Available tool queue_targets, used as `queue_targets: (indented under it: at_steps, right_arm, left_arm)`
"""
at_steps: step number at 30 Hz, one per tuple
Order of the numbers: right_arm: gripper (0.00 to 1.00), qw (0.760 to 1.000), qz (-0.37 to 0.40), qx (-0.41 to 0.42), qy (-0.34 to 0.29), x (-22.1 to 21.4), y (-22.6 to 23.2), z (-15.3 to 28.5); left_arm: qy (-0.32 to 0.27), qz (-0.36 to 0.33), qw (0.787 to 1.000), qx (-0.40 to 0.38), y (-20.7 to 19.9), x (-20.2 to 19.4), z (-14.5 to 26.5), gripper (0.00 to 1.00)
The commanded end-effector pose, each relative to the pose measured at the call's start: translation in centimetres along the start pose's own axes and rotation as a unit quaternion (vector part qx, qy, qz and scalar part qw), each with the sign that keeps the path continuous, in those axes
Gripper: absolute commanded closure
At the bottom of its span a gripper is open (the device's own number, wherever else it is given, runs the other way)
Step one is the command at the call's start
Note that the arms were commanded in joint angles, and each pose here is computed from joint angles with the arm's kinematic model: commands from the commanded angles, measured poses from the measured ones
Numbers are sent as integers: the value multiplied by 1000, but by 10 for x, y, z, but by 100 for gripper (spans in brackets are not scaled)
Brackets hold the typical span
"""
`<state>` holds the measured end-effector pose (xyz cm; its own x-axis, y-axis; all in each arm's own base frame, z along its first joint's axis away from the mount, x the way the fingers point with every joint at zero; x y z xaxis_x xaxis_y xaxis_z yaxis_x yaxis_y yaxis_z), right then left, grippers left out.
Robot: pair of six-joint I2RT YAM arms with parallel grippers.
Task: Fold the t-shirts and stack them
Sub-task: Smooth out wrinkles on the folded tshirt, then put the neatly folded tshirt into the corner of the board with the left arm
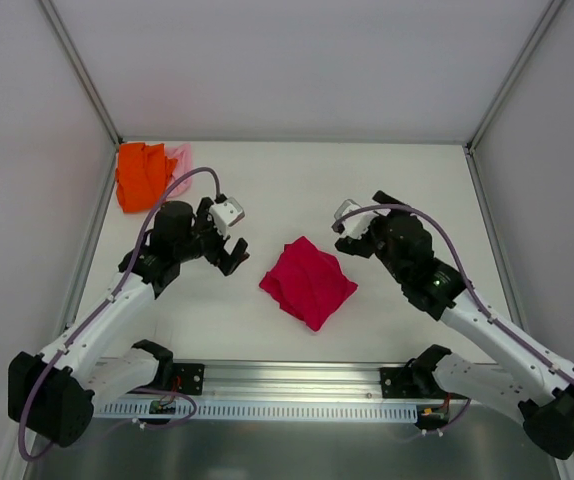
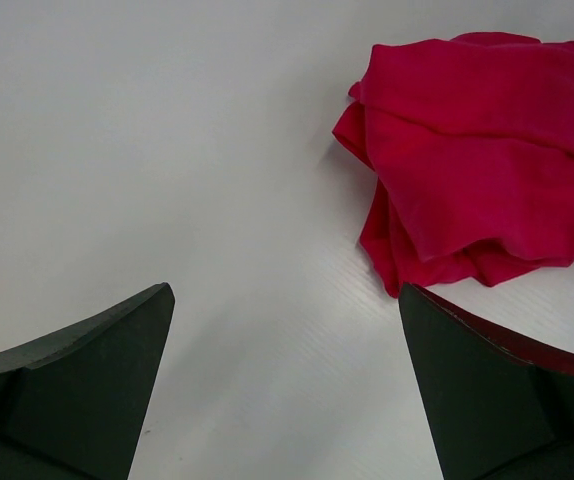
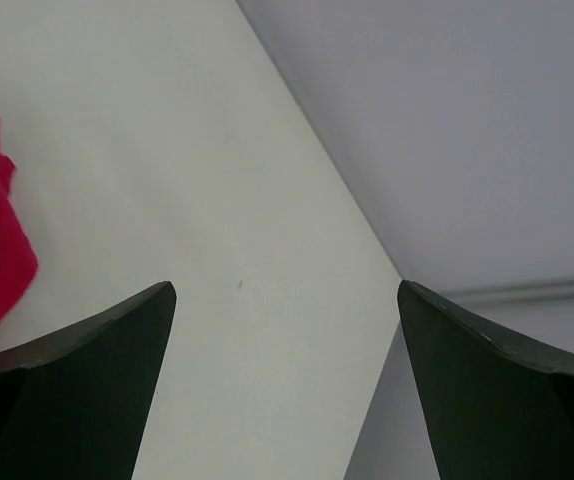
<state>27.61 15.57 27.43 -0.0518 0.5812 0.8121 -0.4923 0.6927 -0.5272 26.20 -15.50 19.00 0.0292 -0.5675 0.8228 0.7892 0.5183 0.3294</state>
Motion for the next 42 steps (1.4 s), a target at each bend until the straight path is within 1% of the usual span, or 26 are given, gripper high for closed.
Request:
queue_targets:
  at_steps: [1, 3, 4, 5, 6, 7, 8, 12, 13, 14, 15, 16, 17, 19, 22, 24, 25, 26, 27, 29, 30, 31, 34, 38, 41, 42]
  right_arm:
    - [0, 992, -24, -101, 66, -44, -27, -9]
    - [0, 989, -34, -96, 105, -68, -27, -14]
    - [0, 988, -34, -92, 119, -79, -24, -16]
    - [0, 987, -34, -93, 124, -85, -24, -17]
    - [0, 987, -34, -106, 115, -86, -32, -18]
    - [0, 986, -30, -109, 119, -98, -30, -18]
    - [0, 985, -40, -139, 93, -93, -43, -17]
    - [0, 974, -86, -195, 72, -96, -63, -11]
    - [0, 972, -91, -202, 79, -95, -69, -11]
    - [0, 970, -94, -200, 100, -103, -70, -15]
    - [0, 969, -100, -197, 113, -107, -70, -18]
    - [0, 965, -123, -201, 119, -109, -71, -20]
    - [0, 963, -128, -200, 129, -114, -70, -26]
    - [0, 961, -135, -203, 127, -116, -71, -30]
    - [0, 962, -138, -197, 130, -118, -67, -32]
    - [0, 963, -141, -184, 135, -119, -64, -32]
    - [0, 963, -141, -176, 145, -123, -59, -33]
    - [0, 962, -144, -179, 144, -124, -59, -33]
    - [0, 962, -146, -177, 147, -128, -56, -33]
    - [0, 963, -154, -178, 132, -127, -55, -36]
    - [0, 962, -157, -182, 127, -128, -54, -36]
    - [0, 961, -163, -189, 118, -128, -55, -38]
    - [0, 958, -171, -201, 116, -128, -58, -41]
    - [0, 959, -169, -188, 127, -137, -50, -48]
    - [0, 961, -161, -183, 133, -140, -48, -49]
    - [0, 961, -158, -184, 134, -140, -48, -48]
  left_arm:
    - [-17, 20, 999, -28, -1, 8, -13, 1]
    - [-2, 36, 997, -69, -10, 2, -23, 1]
    - [-8, 36, 996, -77, -8, 10, -25, 1]
    - [-3, 40, 995, -87, -9, 10, -27, 1]
    - [7, 48, 993, -104, -12, 5, -33, 1]
    - [8, 48, 993, -104, -11, 6, -35, 1]
    - [15, 53, 993, -104, -10, 2, -39, 1]
    - [34, 54, 996, -63, 1, -8, -43, 1]
    - [41, 51, 997, -37, 8, -9, -40, 1]
    - [43, 51, 998, -22, 12, -9, -39, 1]
    - [36, 46, 998, -11, 16, -6, -38, 1]
    - [32, 43, 998, -14, 14, -5, -37, 1]
    - [22, 36, 999, -19, 14, 0, -34, 1]
    - [5, 33, 998, -51, 5, 6, -35, 1]
    - [0, 37, 997, -62, 3, 8, -38, 1]
    - [10, 49, 998, -38, 8, -1, -43, 1]
    - [4, 45, 999, -14, 16, 2, -45, 1]
    - [19, 49, 998, 24, 27, -4, -46, 1]
    - [26, 54, 997, 40, 31, -9, -46, 1]
    - [16, 47, 995, 82, 44, -6, -45, 1]
    - [25, 53, 993, 106, 50, -11, -43, 1]
    - [24, 52, 991, 117, 53, -11, -42, 1]
    - [17, 53, 989, 141, 57, -13, -38, 1]
    - [13, 54, 989, 138, 57, -12, -37, 1]
    - [0, 60, 994, 87, 45, -5, -44, 1]
    - [11, 67, 996, 61, 37, -9, -50, 1]
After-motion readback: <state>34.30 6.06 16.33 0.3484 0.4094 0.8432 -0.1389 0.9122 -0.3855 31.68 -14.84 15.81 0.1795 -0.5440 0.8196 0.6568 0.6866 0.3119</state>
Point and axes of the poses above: each gripper's point midway between its finger pads, its own z axis back along the fingers, its own y axis along the line the jaws close on, x = y × z, the point moved 2 cm from there along z, back along the fingers, and after that the axes turned 15 degrees about -z, right-handed, at the moved point
